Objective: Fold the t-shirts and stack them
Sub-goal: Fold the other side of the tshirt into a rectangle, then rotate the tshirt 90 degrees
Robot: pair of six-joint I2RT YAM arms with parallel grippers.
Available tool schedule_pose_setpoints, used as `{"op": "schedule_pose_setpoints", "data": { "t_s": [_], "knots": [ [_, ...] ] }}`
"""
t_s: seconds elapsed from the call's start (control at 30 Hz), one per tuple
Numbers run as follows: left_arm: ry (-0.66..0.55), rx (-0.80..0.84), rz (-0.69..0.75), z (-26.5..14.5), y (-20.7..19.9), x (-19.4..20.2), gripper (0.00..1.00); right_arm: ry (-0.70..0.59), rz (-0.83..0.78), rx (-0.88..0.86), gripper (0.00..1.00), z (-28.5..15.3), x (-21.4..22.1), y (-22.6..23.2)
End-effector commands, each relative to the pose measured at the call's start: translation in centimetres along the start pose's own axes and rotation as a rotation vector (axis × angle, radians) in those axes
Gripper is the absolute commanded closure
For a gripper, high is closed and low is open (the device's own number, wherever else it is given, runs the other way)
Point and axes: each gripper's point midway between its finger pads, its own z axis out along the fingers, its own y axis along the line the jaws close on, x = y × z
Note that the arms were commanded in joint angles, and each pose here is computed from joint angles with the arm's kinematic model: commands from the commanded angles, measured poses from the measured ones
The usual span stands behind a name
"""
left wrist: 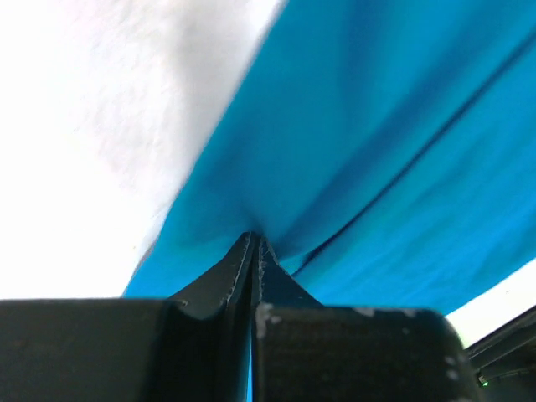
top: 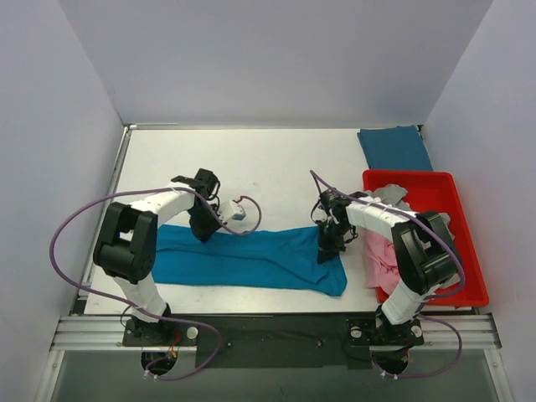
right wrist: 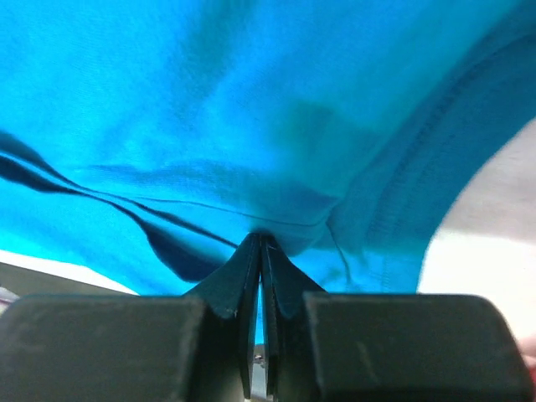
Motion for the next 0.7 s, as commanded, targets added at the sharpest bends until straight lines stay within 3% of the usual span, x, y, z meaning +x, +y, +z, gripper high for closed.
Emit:
{"op": "schedule_pose_setpoints", "data": {
  "t_s": [0.0,0.13,0.37,0.47,0.67],
  "knots": [
    [-0.077,-0.114,-0.143,-3.3,3.6,-0.2,0.91,-0.069,-0.078,0.076,1.0,-3.3,-2.1,-0.7],
    [-0.156,-0.127,-0.22,-6.2,5.0,-0.5,0.88,-0.172,-0.088,0.013,1.0,-6.0,-5.5,1.3],
    [-0.114,-0.185,-0.384,-6.4,7.9,5.6,0.87,-0.011,0.046,0.05,1.0,-2.1,-5.0,-0.1],
    [-0.12,-0.206,-0.411,-7.1,8.4,6.5,0.87,0.009,0.101,0.082,1.0,-1.4,-5.4,-1.3],
    [-0.12,-0.245,-0.504,-8.3,10.2,8.5,0.87,0.024,0.17,0.139,1.0,-0.8,-12.1,-2.2]
  ]
}}
